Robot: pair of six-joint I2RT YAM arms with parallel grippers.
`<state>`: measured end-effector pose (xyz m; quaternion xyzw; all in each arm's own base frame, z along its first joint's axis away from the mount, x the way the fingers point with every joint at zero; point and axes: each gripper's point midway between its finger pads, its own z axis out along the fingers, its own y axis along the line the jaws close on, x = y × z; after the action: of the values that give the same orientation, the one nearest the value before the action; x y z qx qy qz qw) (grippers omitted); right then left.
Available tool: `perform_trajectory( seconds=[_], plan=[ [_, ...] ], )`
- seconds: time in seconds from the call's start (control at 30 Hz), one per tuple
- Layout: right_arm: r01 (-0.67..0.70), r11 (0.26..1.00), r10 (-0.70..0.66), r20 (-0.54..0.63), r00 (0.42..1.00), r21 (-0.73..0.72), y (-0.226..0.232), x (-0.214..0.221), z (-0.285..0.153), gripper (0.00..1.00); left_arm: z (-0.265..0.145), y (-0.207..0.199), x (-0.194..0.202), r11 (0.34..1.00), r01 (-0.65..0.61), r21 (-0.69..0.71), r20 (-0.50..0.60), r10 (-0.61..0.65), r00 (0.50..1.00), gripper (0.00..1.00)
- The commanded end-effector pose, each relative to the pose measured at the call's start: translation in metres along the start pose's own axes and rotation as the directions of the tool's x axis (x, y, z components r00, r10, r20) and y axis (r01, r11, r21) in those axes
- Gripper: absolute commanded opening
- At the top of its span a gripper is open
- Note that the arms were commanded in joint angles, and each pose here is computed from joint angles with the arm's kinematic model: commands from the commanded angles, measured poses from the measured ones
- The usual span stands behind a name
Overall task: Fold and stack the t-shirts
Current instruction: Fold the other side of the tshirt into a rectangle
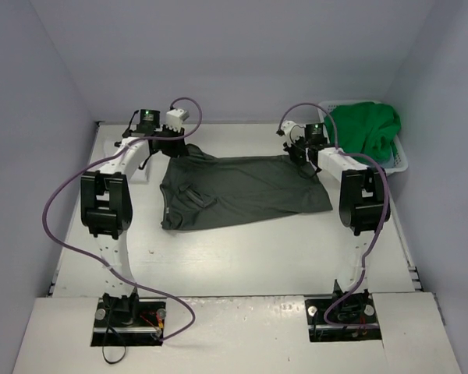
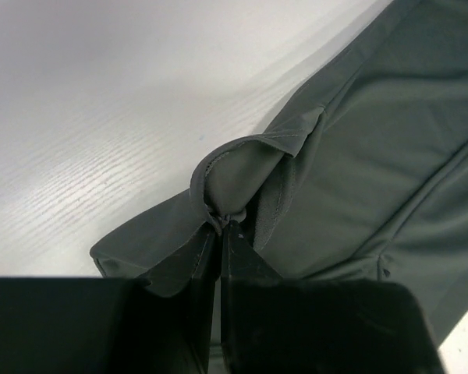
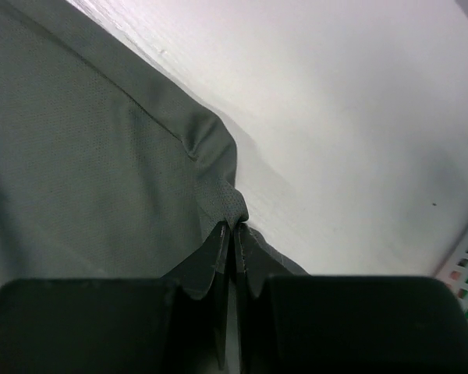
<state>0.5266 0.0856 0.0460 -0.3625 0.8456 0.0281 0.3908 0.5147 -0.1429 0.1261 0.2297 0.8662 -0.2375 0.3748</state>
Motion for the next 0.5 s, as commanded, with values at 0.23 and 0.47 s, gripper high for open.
perform_trajectory(
  seconds=[0.23, 0.47],
  plan=[
    [0.086, 0.975, -0.100, 0.059, 0.993, 0.203, -0.034, -0.044, -0.056, 0.00, -0.062, -0.040, -0.035, 0.994, -0.108, 0.034, 0.107, 0.104, 0.989, 0.00],
    [0.210, 0.961, -0.207, -0.034, 0.978, 0.183, -0.006, -0.019, -0.056, 0.00, -0.075, -0.056, -0.012, 0.992, -0.103, 0.078, 0.059, 0.099, 0.993, 0.00]
  ],
)
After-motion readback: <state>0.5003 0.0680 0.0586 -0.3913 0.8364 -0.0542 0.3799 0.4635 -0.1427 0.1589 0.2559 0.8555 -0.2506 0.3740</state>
